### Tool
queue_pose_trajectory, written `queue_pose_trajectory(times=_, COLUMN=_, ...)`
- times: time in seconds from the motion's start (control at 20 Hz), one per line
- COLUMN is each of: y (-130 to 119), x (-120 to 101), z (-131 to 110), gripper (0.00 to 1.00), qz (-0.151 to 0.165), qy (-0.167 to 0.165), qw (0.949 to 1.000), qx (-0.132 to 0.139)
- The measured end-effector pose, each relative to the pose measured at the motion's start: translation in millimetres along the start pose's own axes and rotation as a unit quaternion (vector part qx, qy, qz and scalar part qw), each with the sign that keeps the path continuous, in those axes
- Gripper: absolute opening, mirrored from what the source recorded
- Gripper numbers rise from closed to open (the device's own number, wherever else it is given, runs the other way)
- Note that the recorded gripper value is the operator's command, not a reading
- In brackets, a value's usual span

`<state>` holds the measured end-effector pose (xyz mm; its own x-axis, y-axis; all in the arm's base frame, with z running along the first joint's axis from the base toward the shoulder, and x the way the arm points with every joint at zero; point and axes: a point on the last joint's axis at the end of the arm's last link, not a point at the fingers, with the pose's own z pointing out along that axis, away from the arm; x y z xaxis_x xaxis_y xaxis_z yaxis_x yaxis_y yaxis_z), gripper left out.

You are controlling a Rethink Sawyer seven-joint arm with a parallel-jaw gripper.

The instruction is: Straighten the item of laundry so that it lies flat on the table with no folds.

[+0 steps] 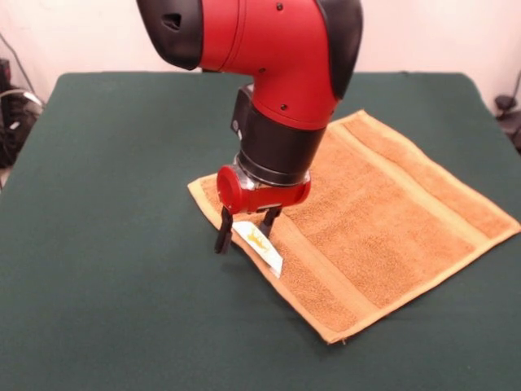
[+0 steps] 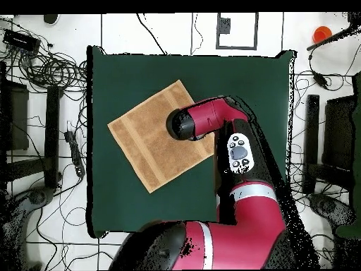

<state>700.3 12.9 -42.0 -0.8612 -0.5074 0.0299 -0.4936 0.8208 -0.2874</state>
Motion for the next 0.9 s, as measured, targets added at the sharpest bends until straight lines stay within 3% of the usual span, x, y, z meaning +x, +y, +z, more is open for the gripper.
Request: queue_pose_trajectory(times=0.9, y=-2.4, x=-0.7, z=1.4, gripper=1.0, qz=0.004, qy=-0.002, qw=1.0, qx=-0.002)
